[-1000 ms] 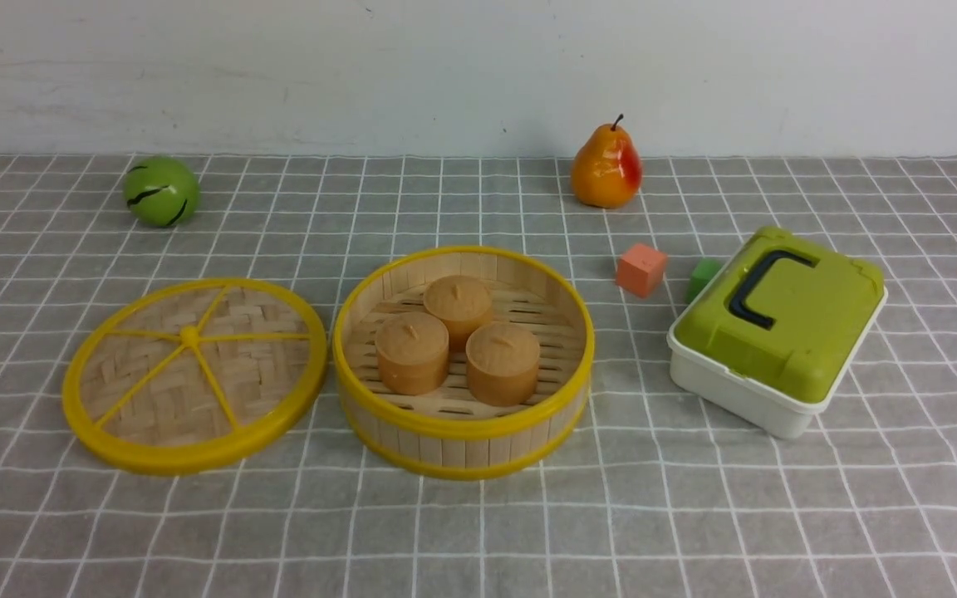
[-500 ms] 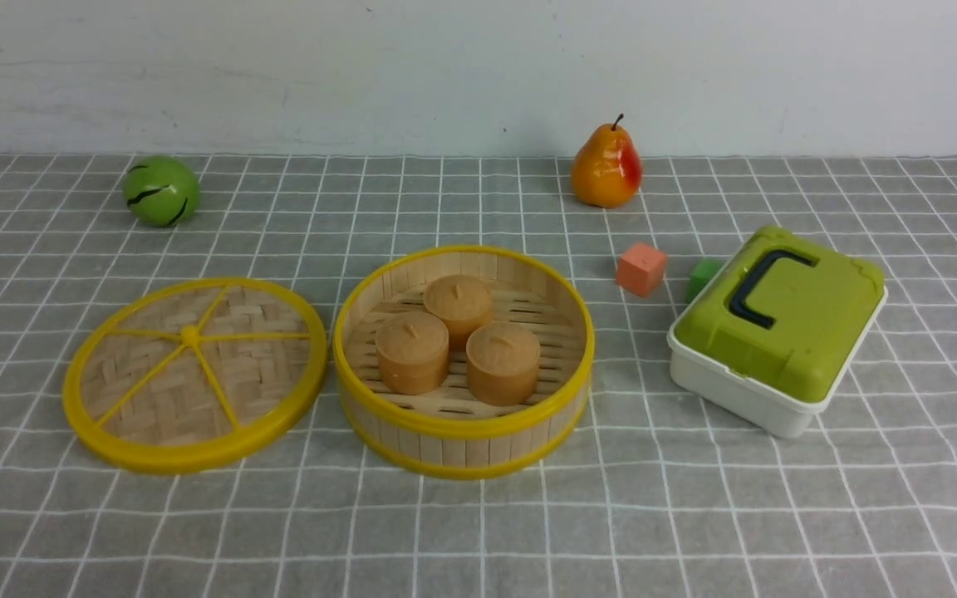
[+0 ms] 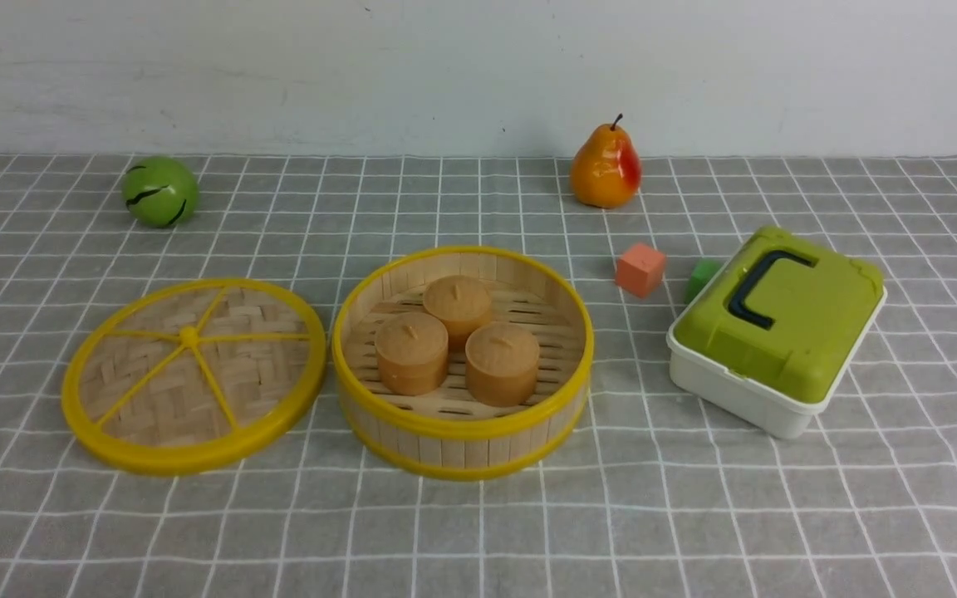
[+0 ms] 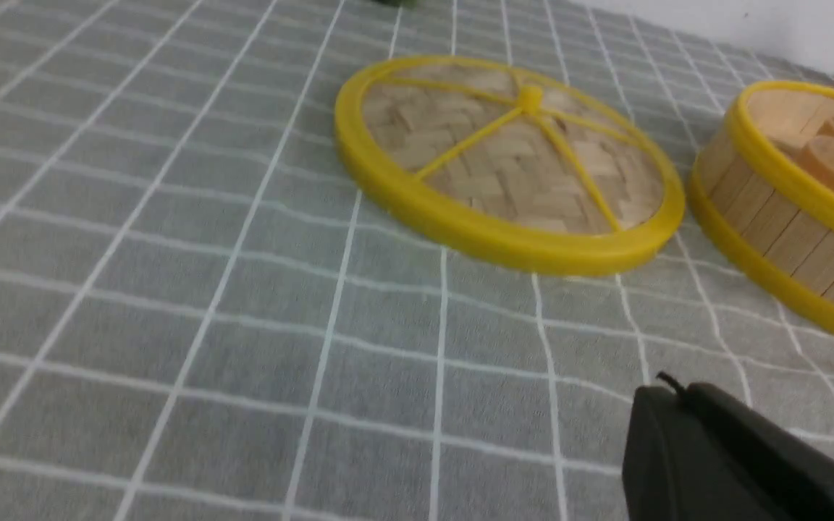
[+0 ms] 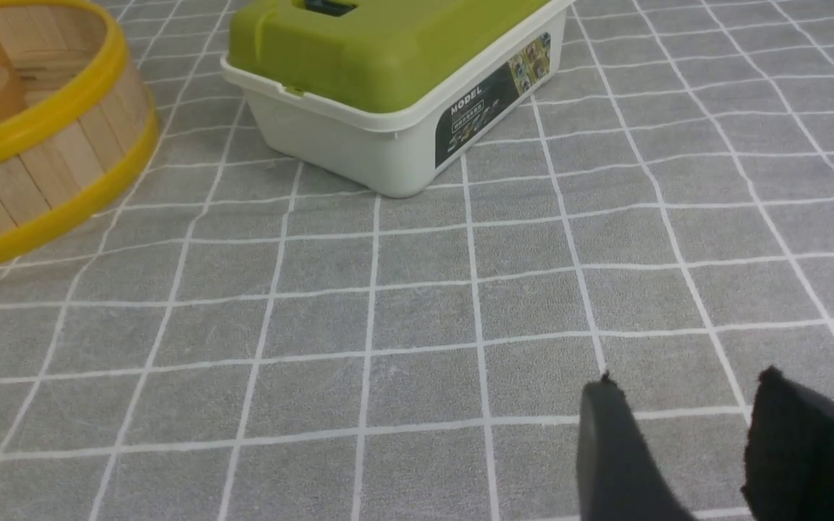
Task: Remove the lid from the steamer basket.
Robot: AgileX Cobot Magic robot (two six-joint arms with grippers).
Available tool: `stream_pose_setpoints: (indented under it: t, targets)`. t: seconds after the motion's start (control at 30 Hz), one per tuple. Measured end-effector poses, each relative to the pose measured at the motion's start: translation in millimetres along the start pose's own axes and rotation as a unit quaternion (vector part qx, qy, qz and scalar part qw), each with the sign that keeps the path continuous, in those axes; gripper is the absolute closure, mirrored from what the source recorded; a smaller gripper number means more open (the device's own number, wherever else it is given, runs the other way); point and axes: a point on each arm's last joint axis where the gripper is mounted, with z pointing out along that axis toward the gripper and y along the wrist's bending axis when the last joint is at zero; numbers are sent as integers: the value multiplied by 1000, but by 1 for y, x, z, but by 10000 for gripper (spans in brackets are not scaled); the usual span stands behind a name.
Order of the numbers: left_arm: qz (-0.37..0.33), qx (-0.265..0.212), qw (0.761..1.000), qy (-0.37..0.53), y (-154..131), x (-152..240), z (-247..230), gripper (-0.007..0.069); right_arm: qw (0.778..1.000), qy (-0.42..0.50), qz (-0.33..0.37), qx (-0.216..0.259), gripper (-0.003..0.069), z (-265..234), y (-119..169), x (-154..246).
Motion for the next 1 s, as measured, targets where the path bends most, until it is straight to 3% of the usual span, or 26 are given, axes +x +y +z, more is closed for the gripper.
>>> stream_pose_setpoints:
  t: [0.43,1.0]
  targets:
    - [55,7,998,16,-1,4,0,637,1000,0,0,0,417,0,0,0]
    - [61,10,998,18,-1,4,0,629,1000,0,0,0,418,0,0,0]
